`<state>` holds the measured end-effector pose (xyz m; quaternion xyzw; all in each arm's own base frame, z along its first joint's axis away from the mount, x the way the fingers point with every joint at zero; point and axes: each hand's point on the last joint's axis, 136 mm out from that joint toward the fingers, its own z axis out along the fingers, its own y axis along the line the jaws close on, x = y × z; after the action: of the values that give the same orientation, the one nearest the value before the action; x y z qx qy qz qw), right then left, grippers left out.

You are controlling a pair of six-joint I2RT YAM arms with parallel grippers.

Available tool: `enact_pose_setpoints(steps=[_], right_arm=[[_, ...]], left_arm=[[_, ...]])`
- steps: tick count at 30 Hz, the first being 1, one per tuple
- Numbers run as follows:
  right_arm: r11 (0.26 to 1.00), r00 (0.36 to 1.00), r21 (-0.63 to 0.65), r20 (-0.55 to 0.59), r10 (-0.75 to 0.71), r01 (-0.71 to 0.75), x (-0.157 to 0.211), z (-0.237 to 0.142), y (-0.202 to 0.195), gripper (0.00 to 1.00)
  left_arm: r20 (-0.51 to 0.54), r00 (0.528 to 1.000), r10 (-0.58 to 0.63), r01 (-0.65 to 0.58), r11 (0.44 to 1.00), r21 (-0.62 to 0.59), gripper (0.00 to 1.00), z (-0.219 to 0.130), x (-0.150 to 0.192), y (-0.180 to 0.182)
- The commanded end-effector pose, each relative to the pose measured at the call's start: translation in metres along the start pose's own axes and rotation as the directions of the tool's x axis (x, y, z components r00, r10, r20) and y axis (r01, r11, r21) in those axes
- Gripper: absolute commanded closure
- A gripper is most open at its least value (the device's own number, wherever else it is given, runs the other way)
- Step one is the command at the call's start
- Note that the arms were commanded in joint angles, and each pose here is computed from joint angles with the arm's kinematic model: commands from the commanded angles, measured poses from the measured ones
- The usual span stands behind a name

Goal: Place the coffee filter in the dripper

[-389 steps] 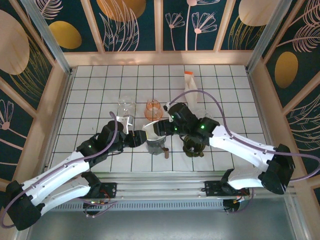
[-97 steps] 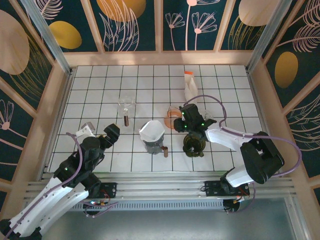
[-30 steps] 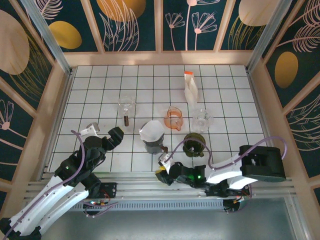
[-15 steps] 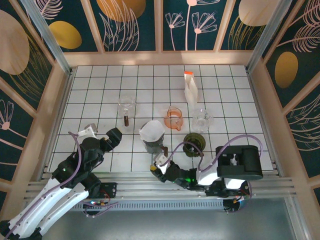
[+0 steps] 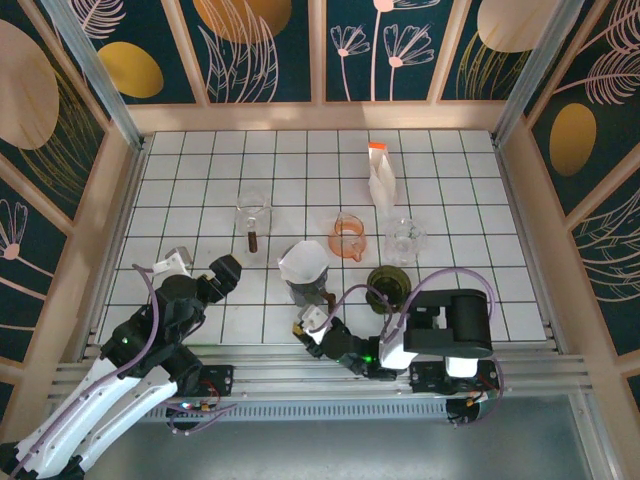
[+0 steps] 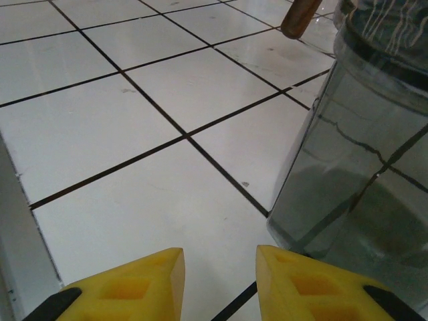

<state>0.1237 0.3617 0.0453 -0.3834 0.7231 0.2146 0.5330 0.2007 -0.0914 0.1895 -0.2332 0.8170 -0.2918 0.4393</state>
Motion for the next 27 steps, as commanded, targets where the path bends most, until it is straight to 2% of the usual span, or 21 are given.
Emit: enact_pose_setpoints(steps=[1,18,27], right_arm=[[0.998,0.998,0.061,0.064,0.013,-0.017,-0.017,0.006,-0.011,0.66],[0.994,0.999,0.111,0.043,-0.011,0.006,-0.015,0.031,-0.023,0.67],[0.990,1.000,0.141,0.024,0.005,-0.008,-0.014,0.045,-0.046,0.67]], left_arm=[[0.025,1.000,-0.008,0.008,1.000,-0.005,0.01,-0.005,-0.009,-0.003],[0.030,1.000,0.000,0.001,1.000,-0.013,0.01,-0.005,-0.010,-0.001],[0.037,0.999,0.003,-0.002,1.000,-0.012,0.01,-0.007,-0.011,0.000]])
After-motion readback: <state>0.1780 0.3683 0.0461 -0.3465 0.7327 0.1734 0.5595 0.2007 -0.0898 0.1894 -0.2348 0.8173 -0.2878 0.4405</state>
